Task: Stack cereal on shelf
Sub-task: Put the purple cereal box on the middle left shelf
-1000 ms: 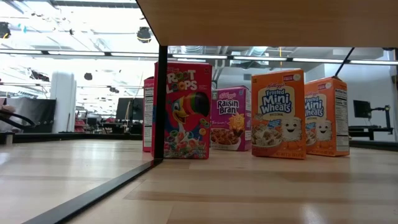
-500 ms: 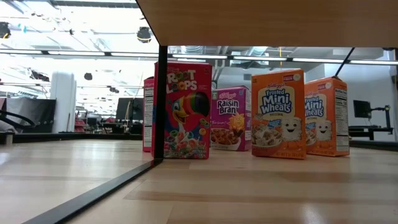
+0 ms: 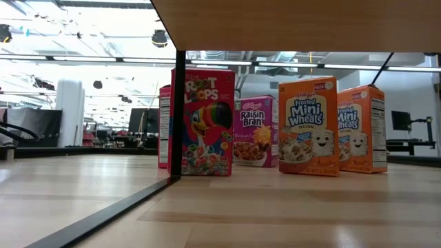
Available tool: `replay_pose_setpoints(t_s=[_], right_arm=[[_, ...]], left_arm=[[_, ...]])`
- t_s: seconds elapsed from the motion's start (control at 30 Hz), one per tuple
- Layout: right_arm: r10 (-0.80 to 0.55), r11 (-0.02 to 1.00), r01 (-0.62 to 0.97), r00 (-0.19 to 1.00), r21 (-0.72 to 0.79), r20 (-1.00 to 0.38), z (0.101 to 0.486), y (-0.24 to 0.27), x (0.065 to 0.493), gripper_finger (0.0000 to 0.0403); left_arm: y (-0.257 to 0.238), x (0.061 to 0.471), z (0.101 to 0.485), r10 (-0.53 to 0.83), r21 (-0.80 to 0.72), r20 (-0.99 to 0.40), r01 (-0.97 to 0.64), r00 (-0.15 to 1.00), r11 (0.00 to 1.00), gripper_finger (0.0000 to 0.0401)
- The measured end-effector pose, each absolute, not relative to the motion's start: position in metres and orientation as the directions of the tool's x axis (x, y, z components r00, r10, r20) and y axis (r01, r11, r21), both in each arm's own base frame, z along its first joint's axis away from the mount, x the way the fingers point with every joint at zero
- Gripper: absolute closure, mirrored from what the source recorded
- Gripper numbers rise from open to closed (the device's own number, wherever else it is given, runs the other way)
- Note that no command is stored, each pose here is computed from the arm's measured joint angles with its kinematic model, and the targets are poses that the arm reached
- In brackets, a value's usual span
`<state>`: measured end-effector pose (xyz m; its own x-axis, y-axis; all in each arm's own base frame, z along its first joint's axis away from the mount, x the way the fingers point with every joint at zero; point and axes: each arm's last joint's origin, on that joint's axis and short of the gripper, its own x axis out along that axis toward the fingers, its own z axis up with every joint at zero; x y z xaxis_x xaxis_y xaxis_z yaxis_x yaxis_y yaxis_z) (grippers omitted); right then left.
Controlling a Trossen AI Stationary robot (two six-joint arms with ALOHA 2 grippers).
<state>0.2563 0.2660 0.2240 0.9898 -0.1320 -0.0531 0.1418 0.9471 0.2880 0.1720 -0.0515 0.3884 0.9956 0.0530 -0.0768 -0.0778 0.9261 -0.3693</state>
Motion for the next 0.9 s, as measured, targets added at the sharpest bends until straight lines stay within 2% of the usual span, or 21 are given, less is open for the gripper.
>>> replay_pose_setpoints(t_s=[0.17,0.47,0.77,0.9], right_arm=[[-0.124,0.956,0.138,0.990,0.258,-0.070,0.238,0.263,0.247,0.0163],[-0.180,0.947,0.219,0.967,0.234,-0.179,0.220,0.247,0.259,0.0163],[-0.124,0.951,0.177,0.970,0.253,-0.210,0.217,0.251,0.254,0.0161],[-0.093,0.951,0.150,0.973,0.269,-0.212,0.218,0.252,0.255,0.0144]], left_arm=[[-0.056,0.184,0.381,0.055,-0.351,-0.116,-0.093,0.992,0.932,0.0167],[-0.061,0.198,0.372,0.058,-0.329,-0.165,-0.110,0.985,0.938,0.0167],[-0.061,0.198,0.372,0.057,-0.333,-0.157,-0.108,0.986,0.937,0.0167],[-0.061,0.198,0.374,0.066,-0.333,-0.138,-0.109,0.988,0.936,0.0167]])
